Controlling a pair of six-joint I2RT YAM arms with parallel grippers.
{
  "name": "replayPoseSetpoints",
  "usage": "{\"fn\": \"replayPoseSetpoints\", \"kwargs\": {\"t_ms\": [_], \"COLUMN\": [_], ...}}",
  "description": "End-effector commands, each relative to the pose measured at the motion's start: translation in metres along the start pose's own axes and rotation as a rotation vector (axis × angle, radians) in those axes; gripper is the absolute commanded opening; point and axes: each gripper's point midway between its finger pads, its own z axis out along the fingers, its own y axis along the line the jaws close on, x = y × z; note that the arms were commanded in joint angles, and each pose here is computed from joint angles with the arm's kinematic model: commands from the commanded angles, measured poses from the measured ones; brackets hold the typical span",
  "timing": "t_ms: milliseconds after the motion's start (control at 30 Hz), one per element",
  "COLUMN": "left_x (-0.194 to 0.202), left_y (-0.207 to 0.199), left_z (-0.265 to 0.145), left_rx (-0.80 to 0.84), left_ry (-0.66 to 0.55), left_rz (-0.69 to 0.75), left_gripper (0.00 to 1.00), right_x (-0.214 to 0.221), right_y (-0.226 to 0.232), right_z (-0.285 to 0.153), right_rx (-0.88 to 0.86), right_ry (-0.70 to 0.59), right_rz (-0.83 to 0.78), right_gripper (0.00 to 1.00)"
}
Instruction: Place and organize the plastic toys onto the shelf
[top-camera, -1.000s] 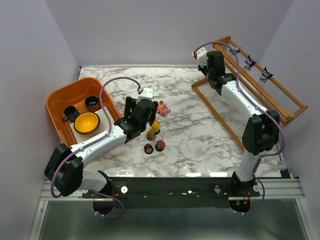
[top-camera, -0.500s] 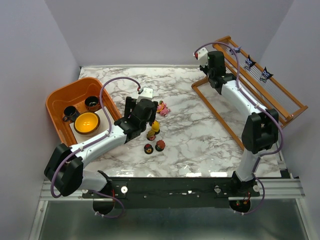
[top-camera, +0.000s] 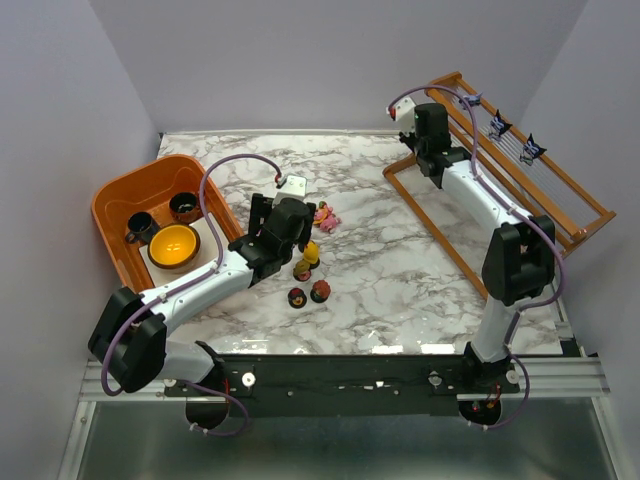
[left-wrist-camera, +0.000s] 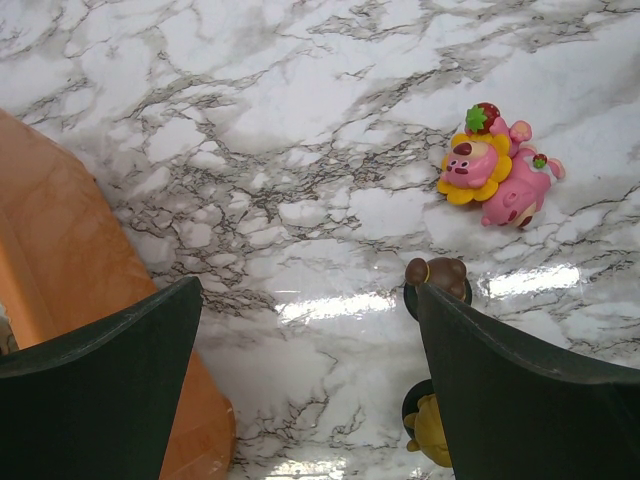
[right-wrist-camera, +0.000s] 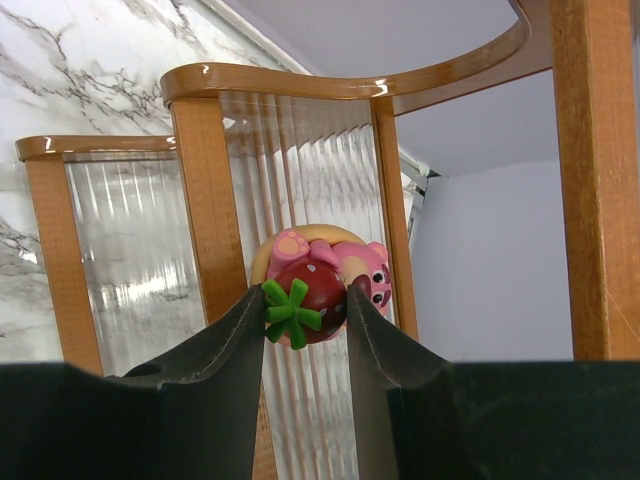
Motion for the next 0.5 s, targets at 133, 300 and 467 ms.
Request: {"fn": "replayPoseSetpoints", "kwargs": {"t_ms": [133, 300, 467], "left_x": [-0.0086, -0.0078, -0.0077], "left_y": [0.0003, 0.0, -0.0008], "left_z": [-0.005, -0.0044, -0.0047], "left_rx": [0.005, 0.005, 0.008], "left_ry": [-0.037, -0.035, -0.035], "left_rz": [-0.021, -0.019, -0.018], "left_gripper": [0.99, 0.99, 0.99], "right_x": [0.0018, 0.0055, 0.0072], "right_y": [-0.0086, -0.0083, -0.0095], "right_z": [0.0066, 0.0091, 0.0121], "right_rx": [0.021, 0.024, 0.03], "right_ry": [0.005, 0.015, 0.02], "right_rz": [0.002, -0.008, -0.027], "right_gripper": [0.21, 0.27, 0.3]}}
